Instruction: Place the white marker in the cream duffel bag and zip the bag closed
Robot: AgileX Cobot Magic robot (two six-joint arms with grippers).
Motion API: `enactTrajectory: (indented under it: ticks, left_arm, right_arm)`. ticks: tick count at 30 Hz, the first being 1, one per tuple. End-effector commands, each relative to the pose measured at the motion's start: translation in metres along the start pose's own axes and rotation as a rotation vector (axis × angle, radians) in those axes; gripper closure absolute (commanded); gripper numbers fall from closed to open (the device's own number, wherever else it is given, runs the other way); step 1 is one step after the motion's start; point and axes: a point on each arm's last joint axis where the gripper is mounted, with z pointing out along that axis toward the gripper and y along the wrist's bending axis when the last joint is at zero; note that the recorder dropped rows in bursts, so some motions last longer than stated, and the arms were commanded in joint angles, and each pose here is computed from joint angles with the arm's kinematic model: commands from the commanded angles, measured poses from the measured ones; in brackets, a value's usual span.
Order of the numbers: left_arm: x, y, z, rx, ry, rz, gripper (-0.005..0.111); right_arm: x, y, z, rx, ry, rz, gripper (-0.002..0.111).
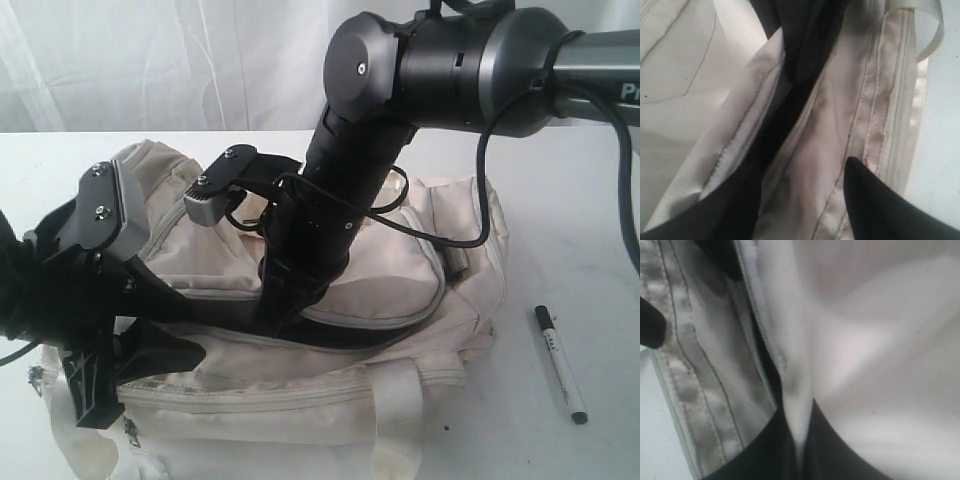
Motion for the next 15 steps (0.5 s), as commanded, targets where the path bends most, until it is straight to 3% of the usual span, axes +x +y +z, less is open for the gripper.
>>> enactTrajectory:
  ticks: [1, 8, 15]
  left_arm:
    - [0.0061, 0.0030, 0.0083, 0.018, 0.022, -0.049, 0.052]
    - [0.0084, 0.0055, 0.0119, 0.011, 0.034, -0.056, 0.056]
    - [0.0113, 0.0041, 0.0117, 0.028, 0.066, -0.018, 0.097]
  right_arm:
    - [0.0006, 0.0043, -0.0045, -0.037, -0.010, 0.008, 0.108]
    - [0.0000, 0.0043, -0.0045, -0.037, -0.016, 0.007, 0.108]
    - [-0.0006, 0.0047, -0.0045, -0.042, -0.023, 0.008, 0.108]
